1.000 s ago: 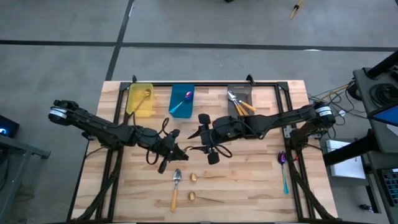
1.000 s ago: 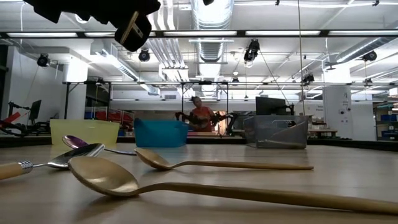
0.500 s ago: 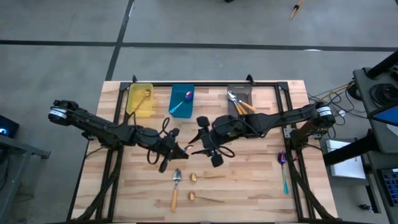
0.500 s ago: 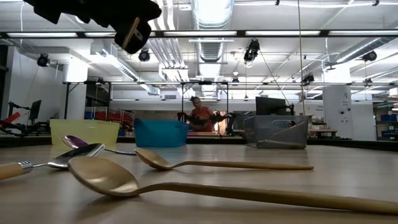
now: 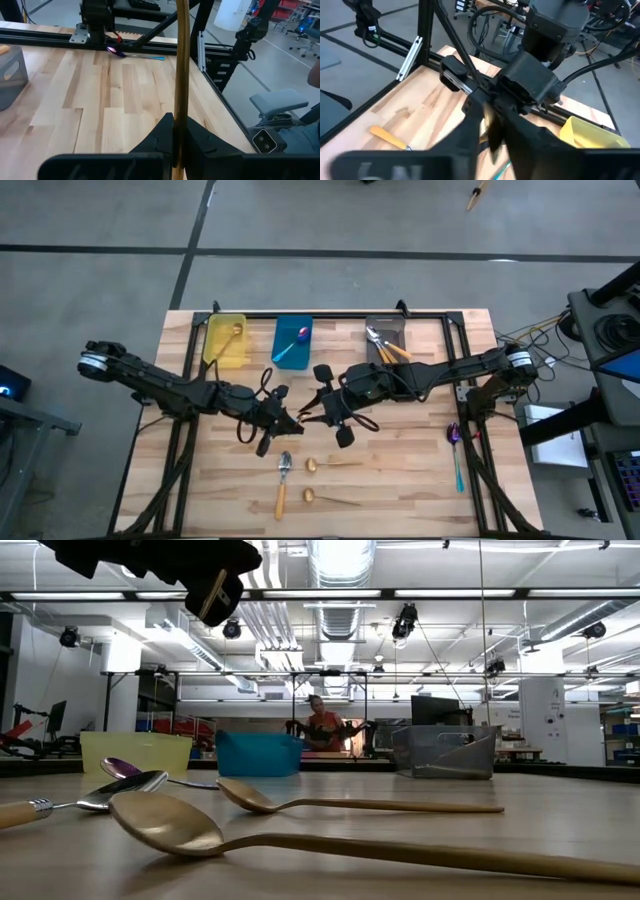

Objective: Sort silverware by color (type)
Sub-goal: Put the gold spoon into the yellow bin

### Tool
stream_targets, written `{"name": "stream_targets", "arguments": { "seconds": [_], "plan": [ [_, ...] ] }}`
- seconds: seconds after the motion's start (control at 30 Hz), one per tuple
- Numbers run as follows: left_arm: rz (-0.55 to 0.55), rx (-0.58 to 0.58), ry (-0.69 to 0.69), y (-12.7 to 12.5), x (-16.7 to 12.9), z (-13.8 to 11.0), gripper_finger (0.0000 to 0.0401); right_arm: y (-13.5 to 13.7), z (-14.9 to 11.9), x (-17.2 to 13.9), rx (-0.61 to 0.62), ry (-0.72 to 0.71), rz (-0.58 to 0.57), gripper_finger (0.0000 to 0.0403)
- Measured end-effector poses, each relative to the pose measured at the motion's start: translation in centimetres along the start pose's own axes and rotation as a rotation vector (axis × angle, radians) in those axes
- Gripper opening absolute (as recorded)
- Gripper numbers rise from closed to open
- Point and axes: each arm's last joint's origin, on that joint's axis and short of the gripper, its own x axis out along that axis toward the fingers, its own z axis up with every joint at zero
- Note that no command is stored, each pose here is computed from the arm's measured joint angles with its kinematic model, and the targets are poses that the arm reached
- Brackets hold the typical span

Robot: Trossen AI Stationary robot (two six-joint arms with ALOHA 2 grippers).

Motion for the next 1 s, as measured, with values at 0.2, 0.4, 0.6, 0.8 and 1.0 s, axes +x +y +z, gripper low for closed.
{"name": "stream_targets", "arguments": {
  "seconds": [0.2, 0.4, 0.6, 0.8, 1.0],
  "plan": [
    [-0.001, -0.014, -0.007, 0.0, 0.0, 0.1, 0.0003, -0.2, -0.1, 0.0, -0.029, 0.01, -0.047, 0.002],
    [0.036, 0.001, -0.015, 0.1, 0.0, 0.1, 0.0021, -0.3, -0.1, 0.0, -0.014, 0.025, -0.072, 0.0014],
    [0.05, 0.019, -0.021, 0.1, 0.0, 0.2, 0.0045, -0.1, -0.5, 0.0, -0.01, 0.05, -0.055, 0.0013],
    [0.145, 0.038, -0.019, 0.4, -0.1, 0.2, 0.0081, -0.1, -0.9, -0.3, -0.004, 0.122, -0.104, 0.0012],
    [0.354, 0.061, 0.01, 1.0, -0.9, 0.0, 0.0126, -0.2, -1.1, -1.7, 0.024, 0.251, -0.217, 0.0011]
  ]
}}
